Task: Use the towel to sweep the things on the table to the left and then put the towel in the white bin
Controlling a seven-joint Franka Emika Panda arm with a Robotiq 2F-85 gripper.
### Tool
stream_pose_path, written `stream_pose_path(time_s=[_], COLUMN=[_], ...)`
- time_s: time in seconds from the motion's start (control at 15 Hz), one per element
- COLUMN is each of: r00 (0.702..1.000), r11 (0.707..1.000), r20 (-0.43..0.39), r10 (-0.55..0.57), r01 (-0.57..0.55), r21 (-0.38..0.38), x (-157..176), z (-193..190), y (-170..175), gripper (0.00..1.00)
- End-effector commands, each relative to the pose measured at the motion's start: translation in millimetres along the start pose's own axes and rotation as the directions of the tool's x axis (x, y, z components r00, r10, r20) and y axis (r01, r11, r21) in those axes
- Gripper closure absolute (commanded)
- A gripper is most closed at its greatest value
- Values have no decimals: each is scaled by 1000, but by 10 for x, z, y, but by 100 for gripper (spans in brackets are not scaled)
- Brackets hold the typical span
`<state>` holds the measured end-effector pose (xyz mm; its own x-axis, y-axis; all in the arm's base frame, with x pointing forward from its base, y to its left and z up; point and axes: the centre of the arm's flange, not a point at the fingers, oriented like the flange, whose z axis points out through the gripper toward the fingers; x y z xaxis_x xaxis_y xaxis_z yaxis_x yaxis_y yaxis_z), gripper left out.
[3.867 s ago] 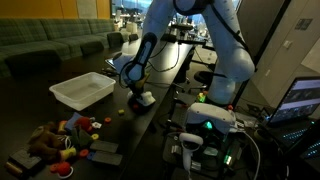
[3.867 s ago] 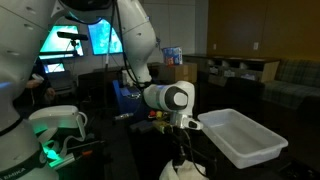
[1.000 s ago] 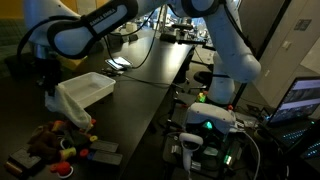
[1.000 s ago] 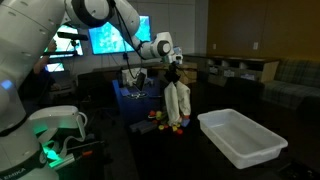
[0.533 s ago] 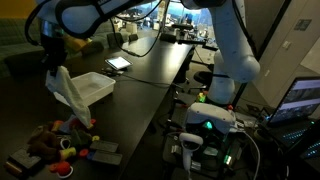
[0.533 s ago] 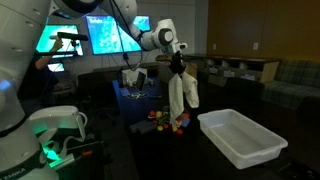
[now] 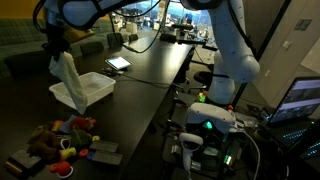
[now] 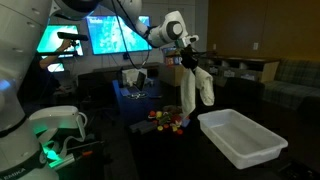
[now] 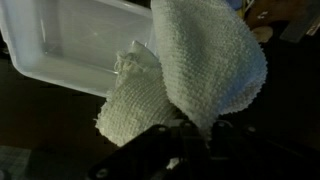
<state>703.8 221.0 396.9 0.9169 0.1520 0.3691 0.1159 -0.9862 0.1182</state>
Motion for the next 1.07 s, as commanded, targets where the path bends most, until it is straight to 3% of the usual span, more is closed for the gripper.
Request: stream_pose_path(time_s=[0.0, 0.27, 0.6, 1.0], r00=[998, 989, 974, 968], r11=[996, 985, 961, 949], r20=[-43, -66, -75, -40], r10=[55, 135, 215, 249], r01=[-57, -141, -224, -252], r21=[-63, -104, -163, -190], x=[518, 974, 1316, 1449], z=[101, 262, 567, 789], y=[415, 1050, 1703, 1954], gripper=[87, 88, 88, 88])
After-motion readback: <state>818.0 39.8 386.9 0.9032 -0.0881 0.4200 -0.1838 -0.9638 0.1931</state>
